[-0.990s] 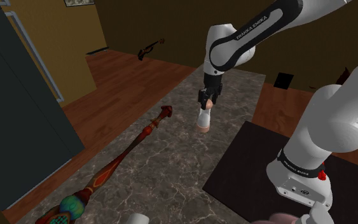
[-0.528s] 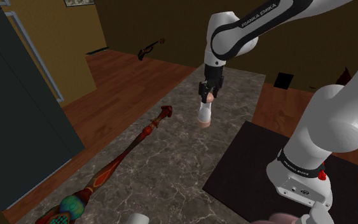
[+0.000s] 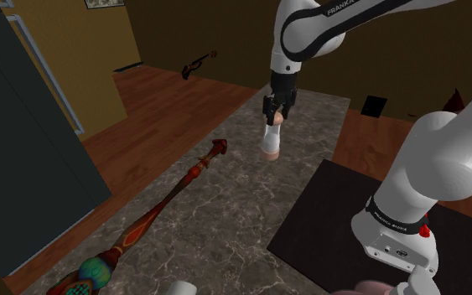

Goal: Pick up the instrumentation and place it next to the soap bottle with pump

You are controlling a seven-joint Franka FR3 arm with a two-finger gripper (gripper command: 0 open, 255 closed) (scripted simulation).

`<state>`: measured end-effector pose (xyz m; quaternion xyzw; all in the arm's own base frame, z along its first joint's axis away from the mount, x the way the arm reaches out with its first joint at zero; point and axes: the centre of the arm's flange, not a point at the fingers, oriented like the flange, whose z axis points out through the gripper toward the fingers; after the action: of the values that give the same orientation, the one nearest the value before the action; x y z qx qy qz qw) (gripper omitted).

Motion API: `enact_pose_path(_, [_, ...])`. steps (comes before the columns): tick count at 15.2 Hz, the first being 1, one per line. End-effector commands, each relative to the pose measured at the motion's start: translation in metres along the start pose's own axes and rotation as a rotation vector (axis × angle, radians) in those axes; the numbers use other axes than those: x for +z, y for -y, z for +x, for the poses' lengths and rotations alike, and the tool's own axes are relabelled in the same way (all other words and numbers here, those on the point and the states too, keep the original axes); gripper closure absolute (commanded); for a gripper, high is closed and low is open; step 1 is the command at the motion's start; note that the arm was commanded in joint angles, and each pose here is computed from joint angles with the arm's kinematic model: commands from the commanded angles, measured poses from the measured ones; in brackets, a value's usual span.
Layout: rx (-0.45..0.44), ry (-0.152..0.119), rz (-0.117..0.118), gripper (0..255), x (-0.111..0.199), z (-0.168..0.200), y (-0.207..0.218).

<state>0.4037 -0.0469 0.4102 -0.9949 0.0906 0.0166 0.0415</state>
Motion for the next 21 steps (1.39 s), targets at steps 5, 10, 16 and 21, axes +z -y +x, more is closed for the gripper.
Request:
enact_pose_path(5, [0.000,0.000,0.000,255,-0.033,-0.002,0.003])
enact_pose_path(10, [0.000,0.000,0.000,255,-0.059,-0.003,0.005])
enact_pose_path(16, [0.000,0.000,0.000,255,-0.091,-0.004,0.008])
enact_pose_path(21, [0.000,0.000,0.000,255,-0.117,-0.006,0.010])
